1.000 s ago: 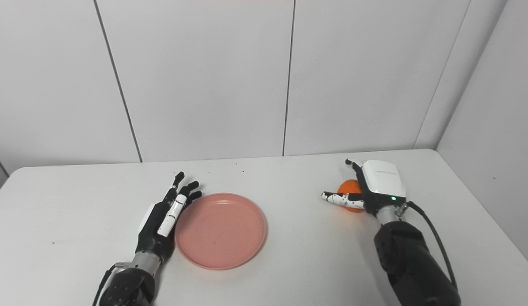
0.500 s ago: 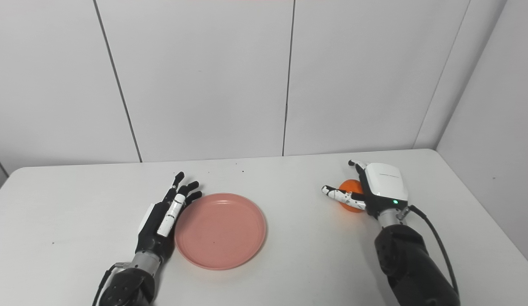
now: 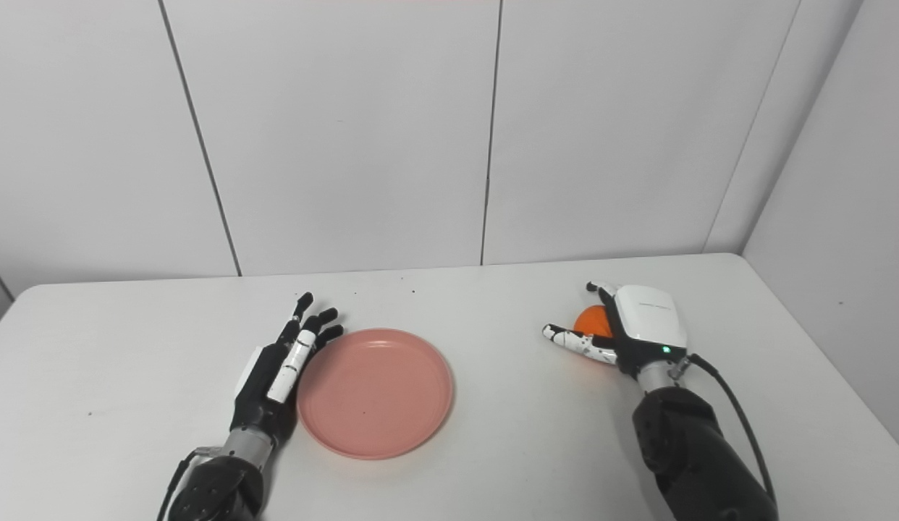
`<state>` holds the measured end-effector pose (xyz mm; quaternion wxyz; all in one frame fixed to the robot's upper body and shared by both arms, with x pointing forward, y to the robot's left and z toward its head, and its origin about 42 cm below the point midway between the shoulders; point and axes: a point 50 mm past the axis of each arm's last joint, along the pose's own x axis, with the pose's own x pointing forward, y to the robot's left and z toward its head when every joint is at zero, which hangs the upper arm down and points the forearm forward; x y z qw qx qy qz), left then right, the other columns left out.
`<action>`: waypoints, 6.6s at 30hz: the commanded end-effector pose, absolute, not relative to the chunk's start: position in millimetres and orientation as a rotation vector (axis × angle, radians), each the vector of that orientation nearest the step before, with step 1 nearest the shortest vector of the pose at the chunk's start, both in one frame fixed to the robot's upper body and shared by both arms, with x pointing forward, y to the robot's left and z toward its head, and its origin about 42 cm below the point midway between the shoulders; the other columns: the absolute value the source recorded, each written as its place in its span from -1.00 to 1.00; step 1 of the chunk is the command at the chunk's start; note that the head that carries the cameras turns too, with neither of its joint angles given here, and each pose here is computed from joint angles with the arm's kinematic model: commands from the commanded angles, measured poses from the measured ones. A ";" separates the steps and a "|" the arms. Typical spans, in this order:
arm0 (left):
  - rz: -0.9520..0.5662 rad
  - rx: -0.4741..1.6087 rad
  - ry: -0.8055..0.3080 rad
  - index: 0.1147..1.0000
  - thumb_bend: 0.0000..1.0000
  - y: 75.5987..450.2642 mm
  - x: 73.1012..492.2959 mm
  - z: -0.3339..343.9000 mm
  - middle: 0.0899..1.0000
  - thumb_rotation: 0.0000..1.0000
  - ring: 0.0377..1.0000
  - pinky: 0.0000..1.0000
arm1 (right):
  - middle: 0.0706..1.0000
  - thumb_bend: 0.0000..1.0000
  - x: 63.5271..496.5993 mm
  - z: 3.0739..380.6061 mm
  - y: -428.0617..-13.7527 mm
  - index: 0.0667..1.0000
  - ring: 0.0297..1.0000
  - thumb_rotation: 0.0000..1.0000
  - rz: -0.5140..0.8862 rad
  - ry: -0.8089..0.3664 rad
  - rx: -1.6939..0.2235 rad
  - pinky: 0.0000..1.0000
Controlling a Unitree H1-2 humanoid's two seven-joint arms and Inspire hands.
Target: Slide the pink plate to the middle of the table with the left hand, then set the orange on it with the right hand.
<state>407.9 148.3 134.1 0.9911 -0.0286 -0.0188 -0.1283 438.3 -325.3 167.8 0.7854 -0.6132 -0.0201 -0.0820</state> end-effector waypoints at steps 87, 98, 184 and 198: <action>-0.161 -0.149 0.043 1.00 0.60 115.4 409.2 134.8 0.74 0.77 0.74 0.89 | -0.48 0.37 415.8 248.4 -204.9 -0.43 -0.57 0.82 0.015 -0.653 -1.039 -0.63; -0.154 -0.180 0.059 1.00 0.50 110.1 410.5 137.2 0.74 0.70 0.78 1.00 | -0.45 0.39 415.2 226.4 -175.7 -0.37 -0.55 0.87 0.148 -0.613 -1.036 -0.60; -0.195 -0.121 0.059 1.00 0.37 101.2 410.9 132.7 0.86 0.91 0.83 0.95 | 0.33 0.57 442.8 256.6 -133.4 0.39 0.19 1.00 0.285 -0.834 -1.122 -0.01; -0.032 0.136 -0.247 0.96 0.34 113.4 405.4 130.1 0.87 0.98 0.83 0.86 | 0.71 0.34 433.7 181.1 -169.3 0.68 0.63 1.00 0.016 -0.544 -0.400 0.50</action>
